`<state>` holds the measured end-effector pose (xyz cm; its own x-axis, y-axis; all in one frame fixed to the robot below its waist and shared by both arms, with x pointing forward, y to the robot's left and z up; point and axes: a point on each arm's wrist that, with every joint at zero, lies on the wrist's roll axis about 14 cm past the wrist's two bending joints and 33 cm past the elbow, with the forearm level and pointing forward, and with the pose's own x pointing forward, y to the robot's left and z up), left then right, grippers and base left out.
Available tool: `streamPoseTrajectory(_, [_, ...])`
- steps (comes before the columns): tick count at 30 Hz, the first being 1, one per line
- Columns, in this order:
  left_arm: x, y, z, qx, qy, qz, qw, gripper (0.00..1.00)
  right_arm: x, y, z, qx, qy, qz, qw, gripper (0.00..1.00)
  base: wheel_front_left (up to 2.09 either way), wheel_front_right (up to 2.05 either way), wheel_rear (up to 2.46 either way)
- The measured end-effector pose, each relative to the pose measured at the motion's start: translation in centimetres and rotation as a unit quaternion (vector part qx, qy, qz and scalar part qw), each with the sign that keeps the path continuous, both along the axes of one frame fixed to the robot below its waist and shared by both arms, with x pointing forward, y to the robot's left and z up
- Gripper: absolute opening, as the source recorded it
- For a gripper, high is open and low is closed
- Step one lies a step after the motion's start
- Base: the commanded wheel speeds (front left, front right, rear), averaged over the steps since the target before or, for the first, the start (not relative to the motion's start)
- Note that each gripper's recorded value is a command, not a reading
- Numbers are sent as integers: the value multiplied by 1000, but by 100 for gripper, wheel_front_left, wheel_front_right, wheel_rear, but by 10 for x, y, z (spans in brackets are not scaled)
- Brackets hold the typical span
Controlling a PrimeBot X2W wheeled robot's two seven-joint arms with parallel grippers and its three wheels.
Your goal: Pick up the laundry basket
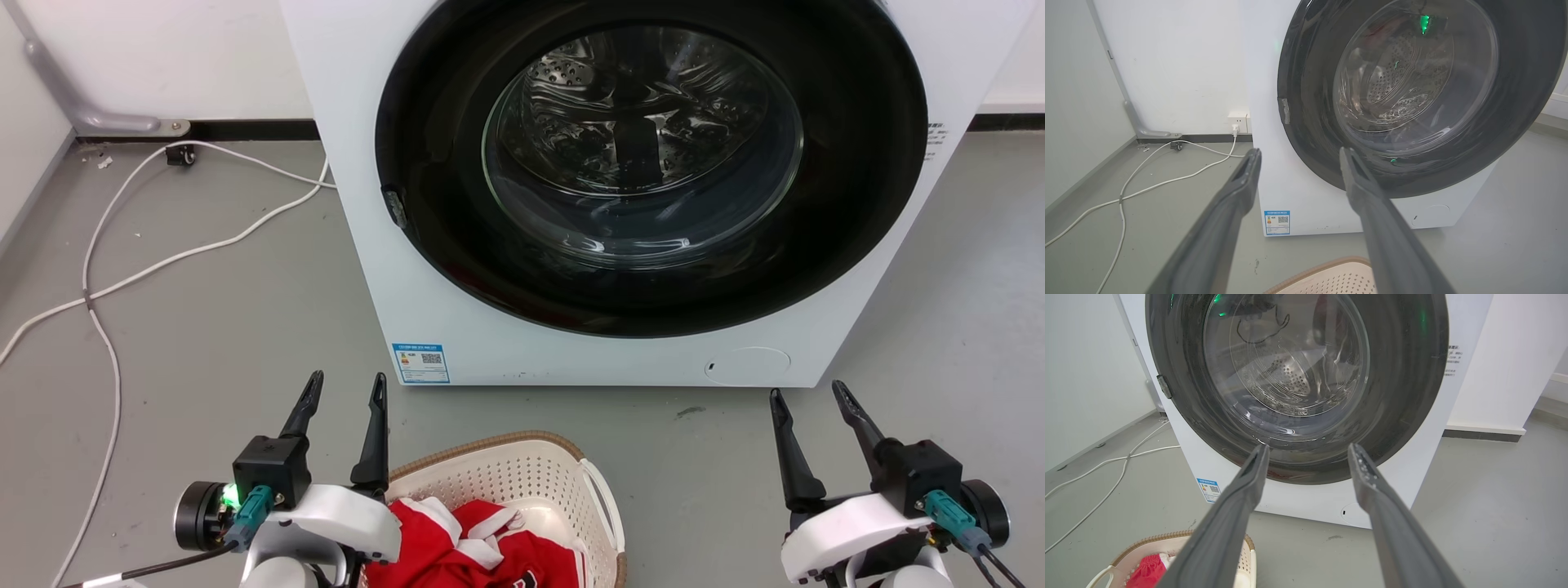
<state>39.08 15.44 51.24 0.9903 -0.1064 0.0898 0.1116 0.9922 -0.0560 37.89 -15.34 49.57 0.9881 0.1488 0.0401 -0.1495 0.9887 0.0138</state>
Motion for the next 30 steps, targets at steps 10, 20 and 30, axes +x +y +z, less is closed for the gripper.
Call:
streamPoseTrajectory(10, [9,9,-17,-2,26,18,1000,100,13,15,-14,5,23,22,999,100,0,0,0])
streamPoseTrajectory(20, [14,29,-66,-1,98,47,994,100,34,50,-45,17,77,70,994,100,0,0,0])
streamPoseTrajectory(30, [12,53,-131,-12,200,78,977,100,49,82,-99,19,173,117,978,100,0,0,0])
